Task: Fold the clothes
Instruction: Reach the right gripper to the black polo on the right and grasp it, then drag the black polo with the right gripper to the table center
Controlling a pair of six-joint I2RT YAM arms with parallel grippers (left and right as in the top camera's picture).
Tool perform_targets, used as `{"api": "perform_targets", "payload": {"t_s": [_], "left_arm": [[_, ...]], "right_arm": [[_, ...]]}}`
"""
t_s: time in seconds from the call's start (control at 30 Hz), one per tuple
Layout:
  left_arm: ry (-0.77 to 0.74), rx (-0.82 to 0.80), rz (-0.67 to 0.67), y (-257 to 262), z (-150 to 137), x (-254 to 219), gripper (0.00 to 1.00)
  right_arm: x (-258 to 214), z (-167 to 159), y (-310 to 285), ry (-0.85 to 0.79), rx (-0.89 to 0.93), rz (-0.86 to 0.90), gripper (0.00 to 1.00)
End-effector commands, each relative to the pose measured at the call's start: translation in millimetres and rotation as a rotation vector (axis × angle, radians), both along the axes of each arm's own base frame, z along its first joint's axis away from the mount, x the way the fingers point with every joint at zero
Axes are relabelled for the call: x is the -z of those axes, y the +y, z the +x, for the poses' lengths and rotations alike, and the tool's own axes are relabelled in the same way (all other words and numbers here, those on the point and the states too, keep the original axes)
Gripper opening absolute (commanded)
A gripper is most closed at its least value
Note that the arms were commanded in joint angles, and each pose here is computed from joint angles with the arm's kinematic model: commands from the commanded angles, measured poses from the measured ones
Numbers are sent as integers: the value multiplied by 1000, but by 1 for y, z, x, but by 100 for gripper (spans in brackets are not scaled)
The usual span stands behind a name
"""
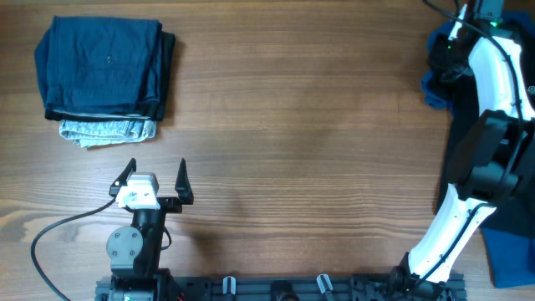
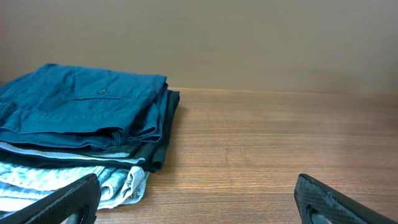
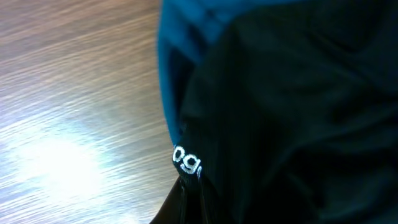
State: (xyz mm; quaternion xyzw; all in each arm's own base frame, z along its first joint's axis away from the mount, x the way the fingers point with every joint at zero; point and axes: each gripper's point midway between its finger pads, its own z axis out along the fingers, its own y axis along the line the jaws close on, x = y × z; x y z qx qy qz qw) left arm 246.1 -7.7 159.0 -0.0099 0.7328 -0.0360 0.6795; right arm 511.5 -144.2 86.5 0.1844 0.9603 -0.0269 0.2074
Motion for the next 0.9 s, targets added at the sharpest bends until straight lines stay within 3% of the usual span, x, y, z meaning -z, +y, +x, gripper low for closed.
{"api": "perform_targets", "payload": {"t_s": [0.0, 0.2, 0.37, 0.4, 0.5, 0.7, 0.87], "left_arm": [[1, 1, 19, 0, 0, 2, 100], [1, 1, 19, 0, 0, 2, 100], [1, 1, 19, 0, 0, 2, 100], [1, 1, 19, 0, 0, 2, 100], [1, 1, 19, 0, 0, 2, 100], [1, 1, 19, 0, 0, 2, 100], [1, 1, 19, 0, 0, 2, 100]], "right_arm": [[-22, -5, -18, -22, 16, -48, 5], [-7, -21, -18, 48, 23, -28, 11], [24, -27, -22, 46, 56, -9, 11], [24, -26, -19, 41, 49, 7, 6], [17, -8, 5, -43, -20, 134, 4], [-24, -1, 40, -141, -111, 299, 4], [-128, -12, 52, -336, -171, 270, 4]]}}
